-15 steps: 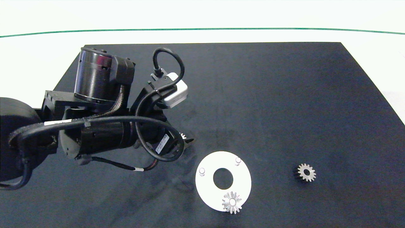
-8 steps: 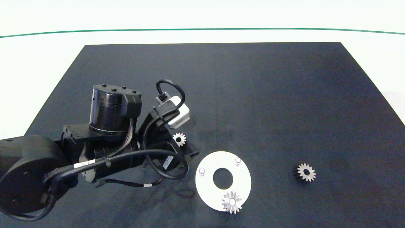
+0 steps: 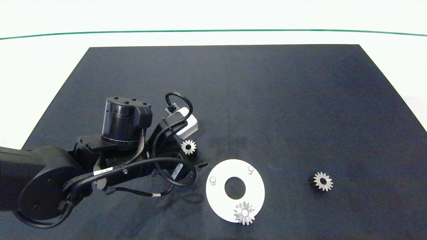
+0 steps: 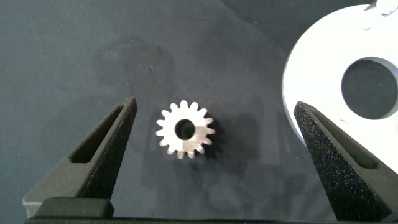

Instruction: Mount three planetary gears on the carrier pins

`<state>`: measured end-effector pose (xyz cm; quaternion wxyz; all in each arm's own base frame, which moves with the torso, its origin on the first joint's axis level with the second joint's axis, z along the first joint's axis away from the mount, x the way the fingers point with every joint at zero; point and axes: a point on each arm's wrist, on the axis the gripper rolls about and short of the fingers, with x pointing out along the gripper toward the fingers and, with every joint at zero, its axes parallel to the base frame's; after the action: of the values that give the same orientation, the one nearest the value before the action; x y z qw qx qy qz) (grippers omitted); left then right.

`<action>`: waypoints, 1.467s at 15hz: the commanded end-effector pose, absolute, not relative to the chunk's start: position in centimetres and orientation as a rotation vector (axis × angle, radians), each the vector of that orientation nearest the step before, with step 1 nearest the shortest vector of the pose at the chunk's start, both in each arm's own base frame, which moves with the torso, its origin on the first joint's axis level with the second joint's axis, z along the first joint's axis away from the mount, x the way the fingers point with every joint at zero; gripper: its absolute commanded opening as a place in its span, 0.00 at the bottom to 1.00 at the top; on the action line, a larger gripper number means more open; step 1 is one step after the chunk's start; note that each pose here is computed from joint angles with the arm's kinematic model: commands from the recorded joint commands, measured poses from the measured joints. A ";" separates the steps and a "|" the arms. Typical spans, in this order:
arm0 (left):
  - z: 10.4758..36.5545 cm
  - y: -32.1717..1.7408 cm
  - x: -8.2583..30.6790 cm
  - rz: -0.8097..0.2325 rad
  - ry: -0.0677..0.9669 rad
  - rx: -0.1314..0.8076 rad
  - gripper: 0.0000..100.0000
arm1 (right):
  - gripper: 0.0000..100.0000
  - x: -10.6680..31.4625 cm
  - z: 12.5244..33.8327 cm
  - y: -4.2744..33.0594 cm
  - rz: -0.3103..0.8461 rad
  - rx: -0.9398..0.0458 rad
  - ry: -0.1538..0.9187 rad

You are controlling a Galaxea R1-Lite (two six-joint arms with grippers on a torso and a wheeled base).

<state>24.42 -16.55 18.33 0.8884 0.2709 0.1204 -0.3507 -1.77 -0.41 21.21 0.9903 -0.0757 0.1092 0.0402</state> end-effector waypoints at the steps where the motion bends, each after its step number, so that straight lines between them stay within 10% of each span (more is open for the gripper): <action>1: 17.9 -16.0 25.0 -0.719 0.255 0.557 1.00 | 1.00 -1.7 21.2 -0.4 0.080 -0.154 0.223; 22: 15.8 -15.3 26.5 -0.744 0.227 0.535 0.93 | 1.00 -1.6 21.1 -0.4 0.079 -0.161 0.230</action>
<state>26.37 -15.42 15.90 0.8897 0.2569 0.1093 -0.3613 -1.65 -0.39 21.15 0.9896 -0.0795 0.1130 0.0389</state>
